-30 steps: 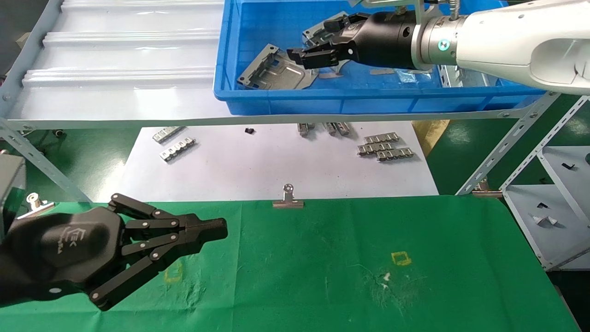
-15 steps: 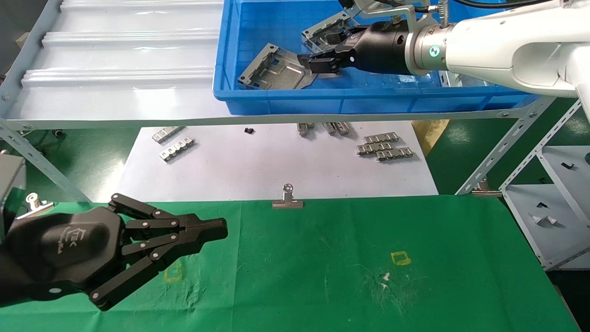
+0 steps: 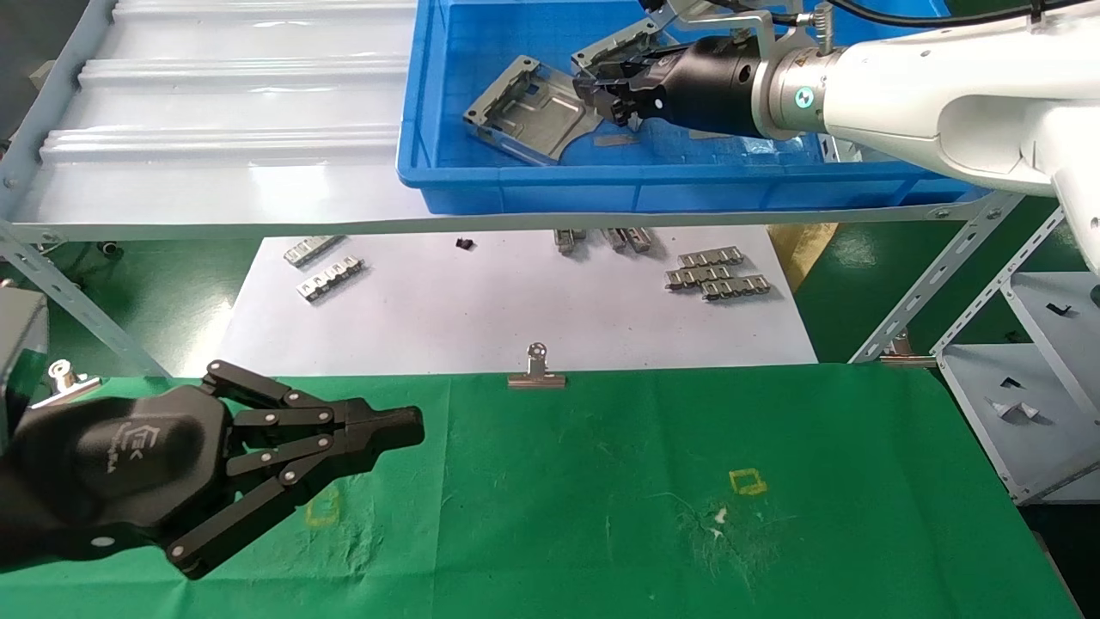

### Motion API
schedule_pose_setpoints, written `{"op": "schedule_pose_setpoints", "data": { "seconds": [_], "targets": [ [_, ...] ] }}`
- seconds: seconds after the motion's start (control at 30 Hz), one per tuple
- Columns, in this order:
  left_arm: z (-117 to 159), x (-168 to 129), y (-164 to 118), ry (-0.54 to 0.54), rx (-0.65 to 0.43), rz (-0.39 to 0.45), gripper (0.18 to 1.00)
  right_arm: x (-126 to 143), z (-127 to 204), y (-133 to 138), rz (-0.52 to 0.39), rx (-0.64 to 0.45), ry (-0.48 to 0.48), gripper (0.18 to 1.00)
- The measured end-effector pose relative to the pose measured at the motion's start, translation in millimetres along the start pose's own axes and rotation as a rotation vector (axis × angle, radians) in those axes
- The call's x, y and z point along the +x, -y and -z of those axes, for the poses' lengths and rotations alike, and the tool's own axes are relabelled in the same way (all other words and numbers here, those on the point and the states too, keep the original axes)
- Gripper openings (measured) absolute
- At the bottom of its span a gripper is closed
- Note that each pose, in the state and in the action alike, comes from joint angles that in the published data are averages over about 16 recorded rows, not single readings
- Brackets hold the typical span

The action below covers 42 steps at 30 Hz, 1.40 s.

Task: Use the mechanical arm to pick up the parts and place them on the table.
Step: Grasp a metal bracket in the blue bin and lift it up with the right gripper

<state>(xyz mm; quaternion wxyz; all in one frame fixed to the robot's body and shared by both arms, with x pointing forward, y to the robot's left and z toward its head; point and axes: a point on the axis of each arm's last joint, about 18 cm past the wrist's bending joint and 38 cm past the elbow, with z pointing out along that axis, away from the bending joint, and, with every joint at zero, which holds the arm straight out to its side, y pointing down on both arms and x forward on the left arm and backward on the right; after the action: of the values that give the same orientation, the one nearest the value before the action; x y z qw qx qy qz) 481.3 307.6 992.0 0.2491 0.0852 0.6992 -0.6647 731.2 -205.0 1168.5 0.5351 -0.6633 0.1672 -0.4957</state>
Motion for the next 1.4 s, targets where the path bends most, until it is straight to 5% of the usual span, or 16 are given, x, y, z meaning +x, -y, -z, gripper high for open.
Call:
{"op": "schedule_pose_setpoints", "data": {
  "seconds": [0.5,1.4],
  "targets": [
    [0,0,0,0.0,0.0,0.0,0.19,3,-1,2,-0.021,0.038,-0.02,0.241],
    [0,0,0,0.0,0.0,0.0,0.195,26,6,-12,-0.059,0.08,-0.116,0.219]
  ]
}}
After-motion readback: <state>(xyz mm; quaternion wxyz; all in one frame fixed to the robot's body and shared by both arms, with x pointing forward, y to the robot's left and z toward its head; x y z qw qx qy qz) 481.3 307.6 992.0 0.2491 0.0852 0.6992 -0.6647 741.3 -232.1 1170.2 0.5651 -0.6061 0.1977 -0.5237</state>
